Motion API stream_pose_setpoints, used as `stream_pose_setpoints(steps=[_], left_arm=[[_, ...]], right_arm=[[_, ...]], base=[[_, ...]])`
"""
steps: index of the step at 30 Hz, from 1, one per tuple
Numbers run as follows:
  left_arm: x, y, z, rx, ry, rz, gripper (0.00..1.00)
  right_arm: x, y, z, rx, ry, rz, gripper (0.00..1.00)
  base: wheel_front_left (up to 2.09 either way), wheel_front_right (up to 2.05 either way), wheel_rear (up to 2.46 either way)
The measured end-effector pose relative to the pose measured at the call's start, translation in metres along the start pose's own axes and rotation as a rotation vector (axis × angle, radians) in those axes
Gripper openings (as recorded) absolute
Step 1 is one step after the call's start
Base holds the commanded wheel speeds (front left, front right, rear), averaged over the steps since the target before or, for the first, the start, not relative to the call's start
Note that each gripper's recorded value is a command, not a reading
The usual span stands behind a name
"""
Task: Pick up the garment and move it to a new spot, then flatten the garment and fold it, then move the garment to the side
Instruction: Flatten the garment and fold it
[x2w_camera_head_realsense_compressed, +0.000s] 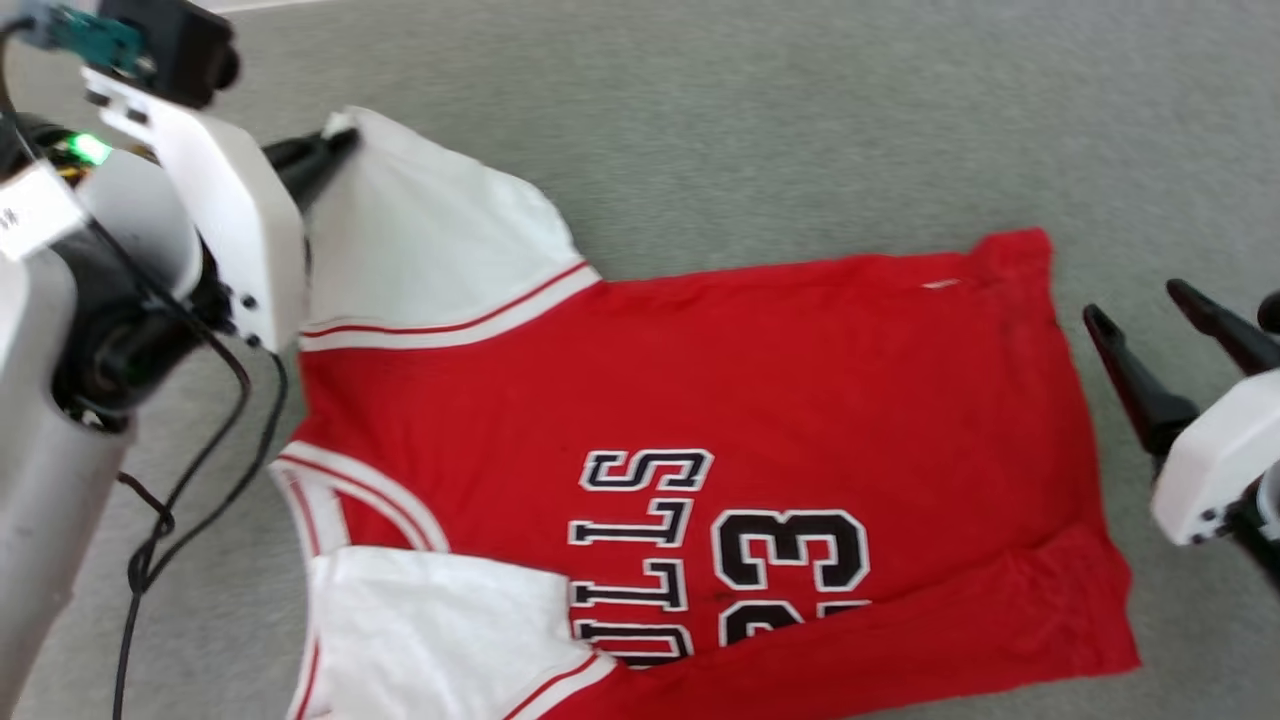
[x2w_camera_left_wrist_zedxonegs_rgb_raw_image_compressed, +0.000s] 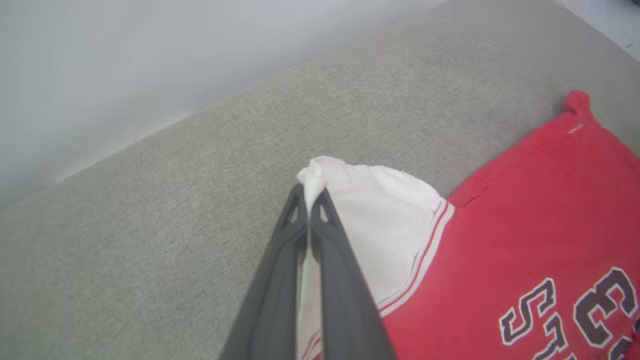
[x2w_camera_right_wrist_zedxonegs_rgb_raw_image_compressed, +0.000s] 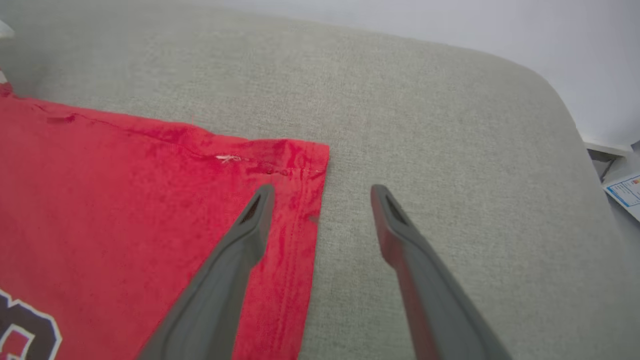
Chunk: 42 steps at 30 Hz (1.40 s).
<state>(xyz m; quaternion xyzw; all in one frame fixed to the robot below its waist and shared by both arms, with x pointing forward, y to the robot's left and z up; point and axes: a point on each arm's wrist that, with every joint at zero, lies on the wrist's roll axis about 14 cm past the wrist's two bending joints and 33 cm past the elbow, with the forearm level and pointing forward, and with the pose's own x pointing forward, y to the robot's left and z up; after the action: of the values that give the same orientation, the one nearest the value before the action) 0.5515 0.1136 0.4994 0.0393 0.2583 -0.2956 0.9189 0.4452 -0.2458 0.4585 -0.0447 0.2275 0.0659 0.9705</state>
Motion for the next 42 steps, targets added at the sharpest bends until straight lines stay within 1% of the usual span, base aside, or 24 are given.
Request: stream_pose_setpoints(steps=[3,7,13,15,22,25,31,32,33,34,37,40,41,42], left_arm=[[-0.019,-0.009,0.004,0.045,-0.034,-0.011,0.00],[-0.040,-0.025,0.005,0.093,-0.074,-0.038,0.00],[-0.058,-0.038,-0.003,0.127,-0.092,-0.056,0.00],[-0.061,-0.041,-0.007,0.129,-0.093,-0.061,0.00],[-0.069,-0.050,-0.025,0.101,-0.082,-0.068,0.00],[-0.072,-0.052,-0.032,0.075,-0.074,-0.073,0.00],[-0.075,-0.045,-0.042,0.064,-0.055,-0.044,0.00],[-0.076,-0.044,-0.043,0.062,-0.054,-0.041,0.00],[-0.077,-0.044,-0.044,0.060,-0.053,-0.039,0.00],[-0.078,-0.044,-0.045,0.055,-0.052,-0.035,0.00],[-0.081,-0.043,-0.045,0.046,-0.062,-0.025,0.00],[-0.087,-0.040,-0.043,0.028,-0.083,0.000,0.00],[-0.087,-0.040,-0.043,0.028,-0.083,0.000,0.00],[-0.092,-0.037,-0.045,0.021,-0.092,0.024,0.00]], right_arm=[[0.008,-0.002,-0.005,-0.091,0.142,0.033,1.00],[0.024,-0.007,-0.005,-0.160,0.264,0.048,1.00],[0.051,0.000,-0.017,-0.177,0.437,0.093,1.00],[0.057,0.006,-0.026,-0.203,0.498,0.114,1.00],[0.080,0.019,-0.049,-0.242,0.618,0.149,1.00],[0.086,0.025,-0.059,-0.245,0.647,0.167,1.00],[0.092,0.030,-0.072,-0.254,0.677,0.185,1.00],[0.092,0.031,-0.072,-0.250,0.677,0.187,0.49],[0.091,0.032,-0.071,-0.244,0.672,0.191,0.16],[0.091,0.033,-0.070,-0.237,0.665,0.194,0.00],[0.088,0.039,-0.065,-0.215,0.630,0.206,0.00],[0.085,0.037,-0.050,-0.189,0.564,0.191,0.00],[0.085,0.037,-0.050,-0.189,0.564,0.191,0.00],[0.080,0.036,-0.041,-0.165,0.522,0.183,0.00]], base=[[0.00,0.00,0.00],[0.00,0.00,0.00],[0.00,0.00,0.00],[0.00,0.00,0.00],[0.00,0.00,0.00],[0.00,0.00,0.00],[0.00,0.00,0.00],[0.00,0.00,0.00],[0.00,0.00,0.00],[0.00,0.00,0.00],[0.00,0.00,0.00],[0.00,0.00,0.00],[0.00,0.00,0.00],[0.00,0.00,0.00]])
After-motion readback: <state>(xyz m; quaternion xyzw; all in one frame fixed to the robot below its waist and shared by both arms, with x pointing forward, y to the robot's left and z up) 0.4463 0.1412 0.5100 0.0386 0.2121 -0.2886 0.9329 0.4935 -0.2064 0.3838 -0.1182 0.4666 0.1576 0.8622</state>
